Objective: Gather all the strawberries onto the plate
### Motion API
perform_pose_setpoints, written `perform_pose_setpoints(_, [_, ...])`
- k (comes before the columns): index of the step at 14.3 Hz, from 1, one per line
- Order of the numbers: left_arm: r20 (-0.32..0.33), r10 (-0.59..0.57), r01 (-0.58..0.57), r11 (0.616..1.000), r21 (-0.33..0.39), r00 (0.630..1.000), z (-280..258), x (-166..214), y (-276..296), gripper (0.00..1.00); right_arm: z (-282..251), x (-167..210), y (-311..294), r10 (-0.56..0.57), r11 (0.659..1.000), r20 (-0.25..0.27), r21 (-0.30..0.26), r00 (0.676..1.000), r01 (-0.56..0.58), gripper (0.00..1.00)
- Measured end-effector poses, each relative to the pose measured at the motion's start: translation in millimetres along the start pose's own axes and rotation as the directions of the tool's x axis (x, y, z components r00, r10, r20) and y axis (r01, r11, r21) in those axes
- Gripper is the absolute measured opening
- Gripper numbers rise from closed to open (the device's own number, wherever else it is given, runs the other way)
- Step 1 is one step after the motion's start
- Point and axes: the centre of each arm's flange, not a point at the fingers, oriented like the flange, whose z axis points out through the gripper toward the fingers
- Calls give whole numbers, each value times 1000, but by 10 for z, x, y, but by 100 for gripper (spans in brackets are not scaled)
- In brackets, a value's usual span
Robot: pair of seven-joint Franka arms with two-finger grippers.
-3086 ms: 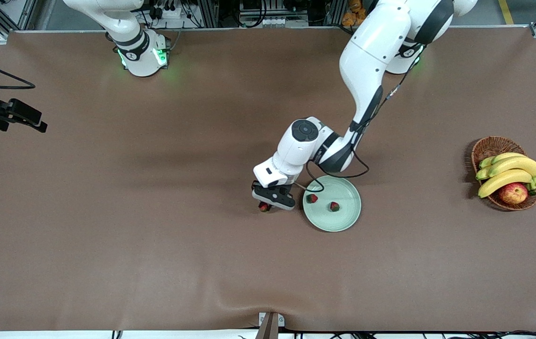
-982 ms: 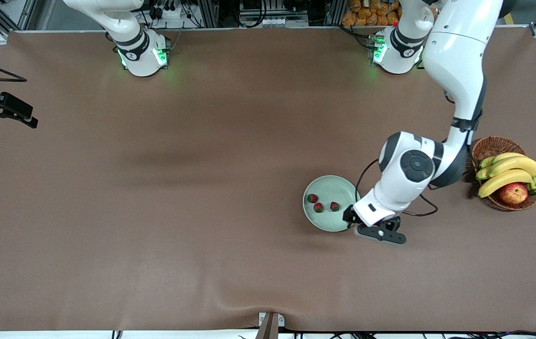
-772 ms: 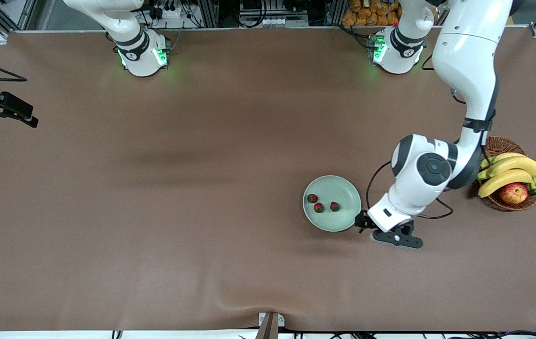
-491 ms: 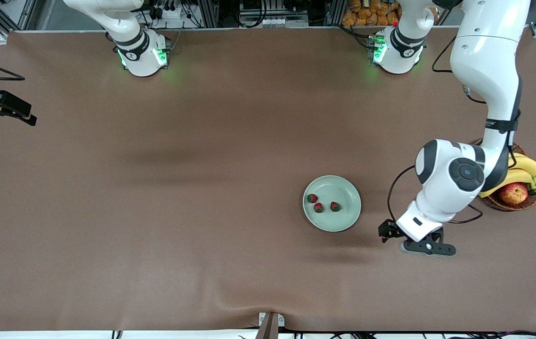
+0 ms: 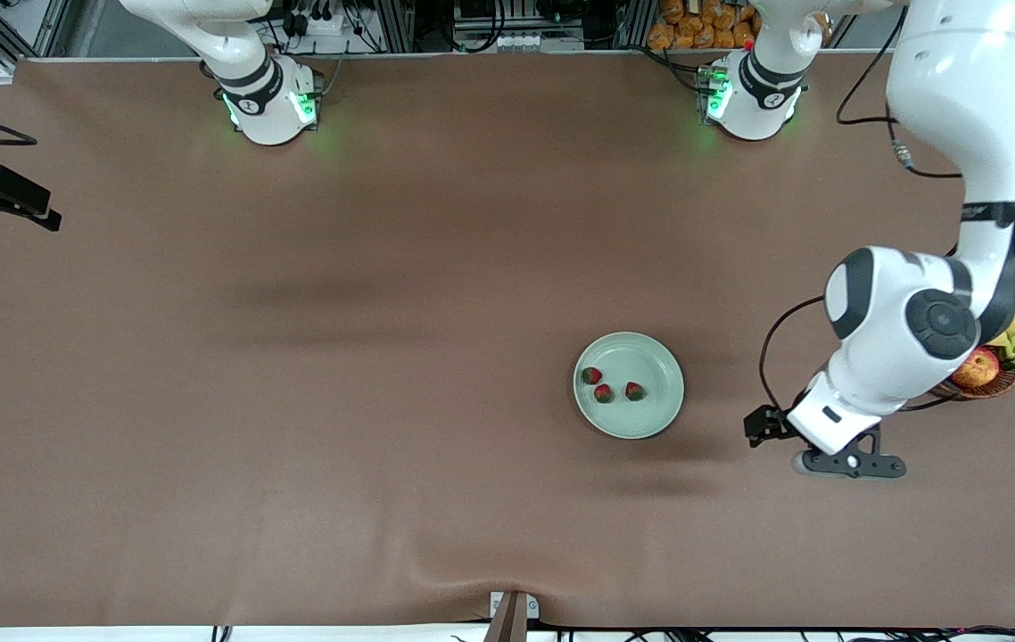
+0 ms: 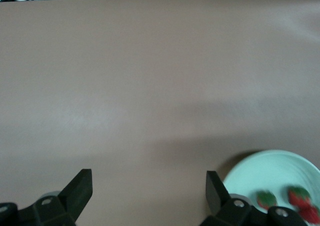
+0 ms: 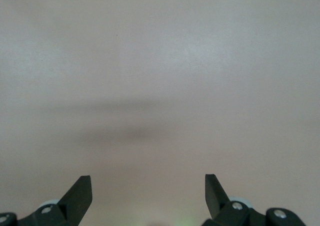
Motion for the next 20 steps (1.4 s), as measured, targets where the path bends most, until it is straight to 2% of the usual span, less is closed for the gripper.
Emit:
perform_pose_setpoints(2, [40,10,-11,1000,11,999,-476,-90,108,100,-21,-2,-1,0,1000,-4,0,1000,0,100])
perform_pose_setpoints(6, [133,-47,40,998,52,990,-1316,-399,229,100,-33,-4,-1,0,1000,-7,0,1000,0,100])
perform_pose_setpoints(12, [244,-69,45,994,103,967,-2190,-899,166,100,-41,-5,-1,0,1000,-8,0,1000,0,100])
perform_pose_setpoints(16, [233,-97,72,991,116,968,-2600,-1158,35,100,-44,-5,-1,0,1000,-9,0,1000,0,100])
perform_pose_setpoints(20, [234,-122,104,991,88,964,-2669,-1239,-253,100,-44,-5,-1,0,1000,-9,0,1000,0,100])
